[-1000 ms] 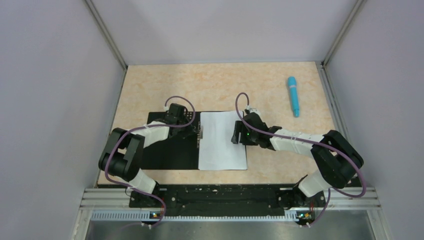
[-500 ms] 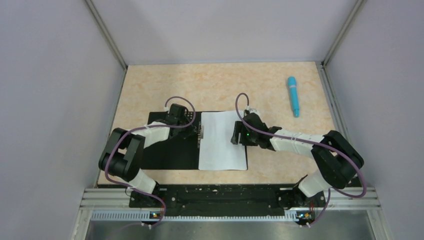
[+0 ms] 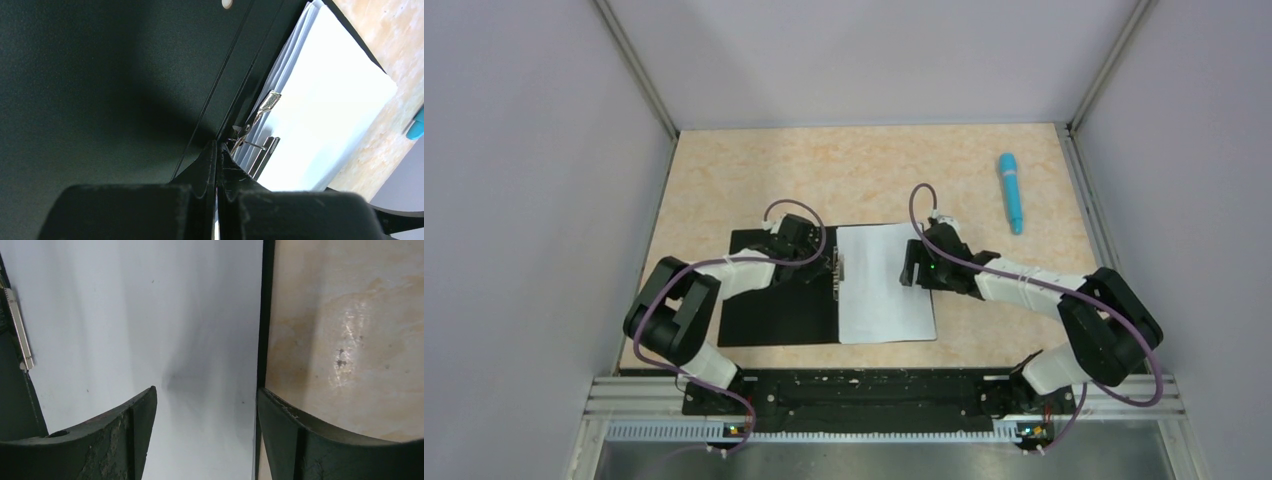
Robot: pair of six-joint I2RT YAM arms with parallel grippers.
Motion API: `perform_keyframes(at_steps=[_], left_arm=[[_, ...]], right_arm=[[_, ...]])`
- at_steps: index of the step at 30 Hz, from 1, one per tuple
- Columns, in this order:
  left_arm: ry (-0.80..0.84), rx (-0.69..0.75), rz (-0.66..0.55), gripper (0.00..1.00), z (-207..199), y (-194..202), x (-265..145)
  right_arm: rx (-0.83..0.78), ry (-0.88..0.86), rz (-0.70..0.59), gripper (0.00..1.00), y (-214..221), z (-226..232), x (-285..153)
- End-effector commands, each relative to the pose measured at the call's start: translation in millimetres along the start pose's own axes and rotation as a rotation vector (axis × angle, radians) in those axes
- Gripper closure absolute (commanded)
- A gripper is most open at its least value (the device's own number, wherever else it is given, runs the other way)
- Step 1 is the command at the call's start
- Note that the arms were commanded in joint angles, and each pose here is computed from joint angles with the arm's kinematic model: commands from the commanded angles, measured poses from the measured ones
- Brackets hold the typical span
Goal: Put the files into the folder
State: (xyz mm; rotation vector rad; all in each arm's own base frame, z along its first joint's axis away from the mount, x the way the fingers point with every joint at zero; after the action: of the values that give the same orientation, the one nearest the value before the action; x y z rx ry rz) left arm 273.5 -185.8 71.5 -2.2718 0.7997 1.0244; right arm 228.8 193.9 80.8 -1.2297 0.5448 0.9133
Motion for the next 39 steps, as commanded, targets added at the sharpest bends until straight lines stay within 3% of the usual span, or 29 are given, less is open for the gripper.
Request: perform_keyframes(at_steps=[1, 18, 22, 24, 30, 35, 39], left_arm=[[-0.158, -0.005, 0.037, 1.0, 30, 19, 3], [-0.128, -0.009, 0.025, 1.0, 1, 34, 6], [-0.118, 0.055, 0.001, 1.0, -9, 25, -2], [-0.1, 0.104, -0.01, 1.0, -17, 18, -10], [-0.049, 0.174, -0.014, 0.87, -13, -3, -39], [-0.021, 0.192, 0.043, 0.86, 6, -3, -57], [-0.014, 0.184, 0.047, 0.87, 24, -5, -66]], right_arm=[[-0.007, 0.029, -0.025, 0.27, -6, -14, -8], [-0.035, 0.083, -0.072, 0.24, -33, -33, -25], [-0.049, 0.065, -0.077, 0.24, -41, -27, -33], [-0.061, 0.047, -0.088, 0.24, -43, -16, -38], [-0.137, -0.024, -0.087, 0.3, -40, 50, -34], [-0.198, -0.065, -0.04, 0.4, -28, 104, -11], [-0.221, -0.069, -0.005, 0.43, -24, 128, 13]])
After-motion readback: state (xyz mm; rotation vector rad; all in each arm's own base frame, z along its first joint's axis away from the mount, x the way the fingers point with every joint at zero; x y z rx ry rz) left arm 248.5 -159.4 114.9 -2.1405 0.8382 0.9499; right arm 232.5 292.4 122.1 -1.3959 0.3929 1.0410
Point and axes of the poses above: each gripper's point midway between its finger pads, its own x axis out along the fingers, its own z axis along the line the jaws close on, y = z × x, the point moved 6 cm from there along -x, back along the fingers, and after that the axes turned 5 degrees about -x, right-handed, at the moved point
